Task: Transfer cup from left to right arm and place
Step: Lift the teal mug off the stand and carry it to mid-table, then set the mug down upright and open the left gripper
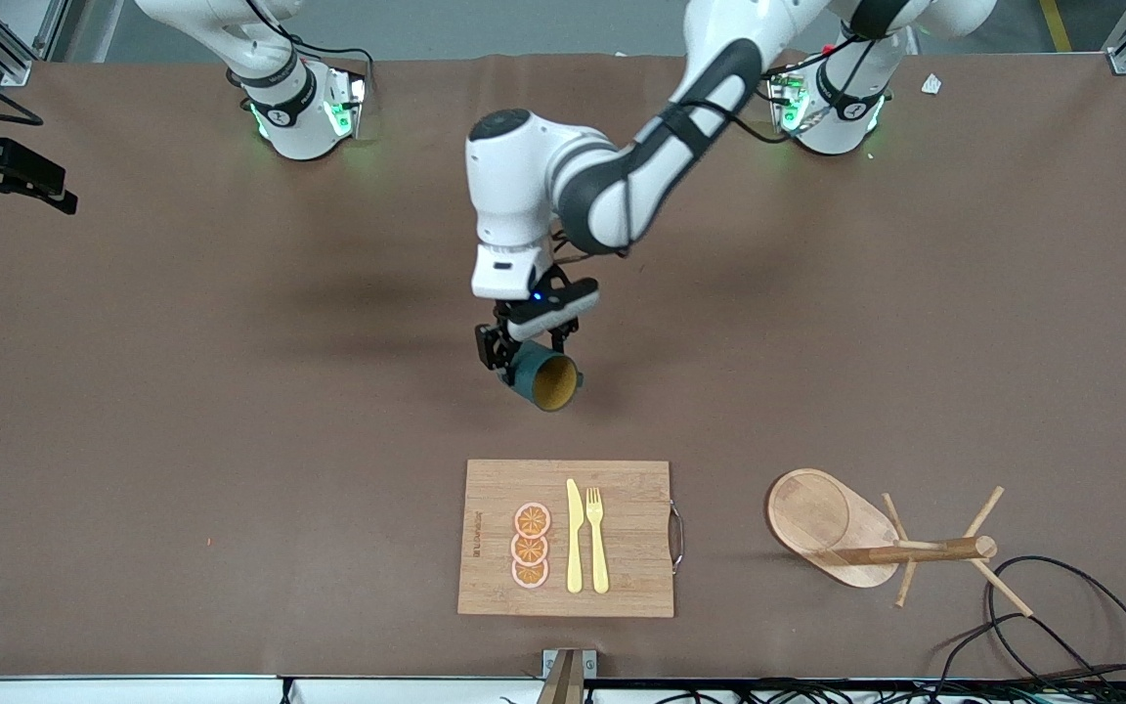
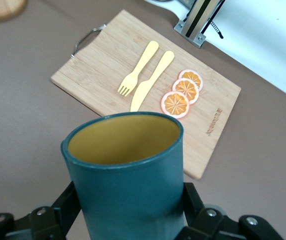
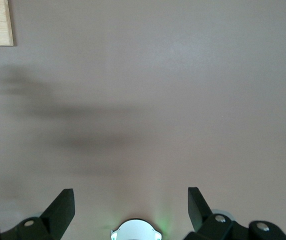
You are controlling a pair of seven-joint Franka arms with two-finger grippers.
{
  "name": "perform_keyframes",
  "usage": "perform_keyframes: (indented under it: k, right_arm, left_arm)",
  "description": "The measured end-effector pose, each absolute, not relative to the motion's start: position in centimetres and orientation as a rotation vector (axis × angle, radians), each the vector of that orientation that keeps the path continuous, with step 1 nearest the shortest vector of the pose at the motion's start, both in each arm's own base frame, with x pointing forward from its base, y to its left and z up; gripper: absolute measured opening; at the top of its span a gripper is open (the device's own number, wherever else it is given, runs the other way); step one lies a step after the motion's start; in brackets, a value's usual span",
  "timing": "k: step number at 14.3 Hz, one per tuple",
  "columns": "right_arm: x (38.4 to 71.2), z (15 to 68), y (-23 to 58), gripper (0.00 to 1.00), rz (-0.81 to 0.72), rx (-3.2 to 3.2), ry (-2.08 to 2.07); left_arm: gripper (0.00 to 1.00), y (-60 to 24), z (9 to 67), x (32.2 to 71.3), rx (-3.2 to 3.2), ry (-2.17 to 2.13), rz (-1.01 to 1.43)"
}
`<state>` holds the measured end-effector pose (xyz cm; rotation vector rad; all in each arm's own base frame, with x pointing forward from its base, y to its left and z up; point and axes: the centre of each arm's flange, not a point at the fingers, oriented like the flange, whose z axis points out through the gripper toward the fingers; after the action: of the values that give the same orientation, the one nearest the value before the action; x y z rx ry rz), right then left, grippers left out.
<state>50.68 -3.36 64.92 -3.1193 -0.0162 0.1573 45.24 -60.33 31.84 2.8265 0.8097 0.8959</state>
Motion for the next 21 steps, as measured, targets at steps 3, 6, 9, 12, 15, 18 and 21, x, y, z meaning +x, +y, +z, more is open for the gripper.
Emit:
perform_keyframes:
  k: [3, 6, 9, 12, 15, 18, 21]
  right_arm:
    - [50.7, 65.1, -3.4, 1.0, 0.151, -3.12, -0.015]
    - [50.7, 65.5, -3.4, 1.0, 0.137, -3.121, -0.015]
    - [50.7, 66.0, -3.4, 1.0, 0.119, -3.123, -0.014]
    - [50.8, 66.1, -3.7, 1.0, 0.109, -3.124, -0.005]
    - [51.2, 65.6, -4.1, 1.0, 0.117, -3.125, 0.005]
    - [52.4, 63.9, -4.1, 1.0, 0.159, -3.124, 0.006]
    - [53.5, 62.6, -4.1, 1.0, 0.189, -3.124, 0.007]
  left_arm:
    - [0.86, -62.3, 28.1, 40.9, 2.837, 0.708, 1.105]
    - [0.86, -62.9, 24.2, 38.5, 2.79, 0.594, 1.348]
    - [0.86, -62.8, 19.6, 37.8, 2.737, 0.391, 1.541]
    - [0.86, -62.3, 15.6, 37.8, 2.708, 0.193, 1.671]
    - [0.86, -62.2, 14.0, 37.6, 2.674, 0.077, 1.754]
    - [0.86, -62.7, 12.8, 36.1, 2.647, 0.016, 1.802]
    - [0.86, -62.4, 10.3, 35.3, 2.586, 0.005, 1.882]
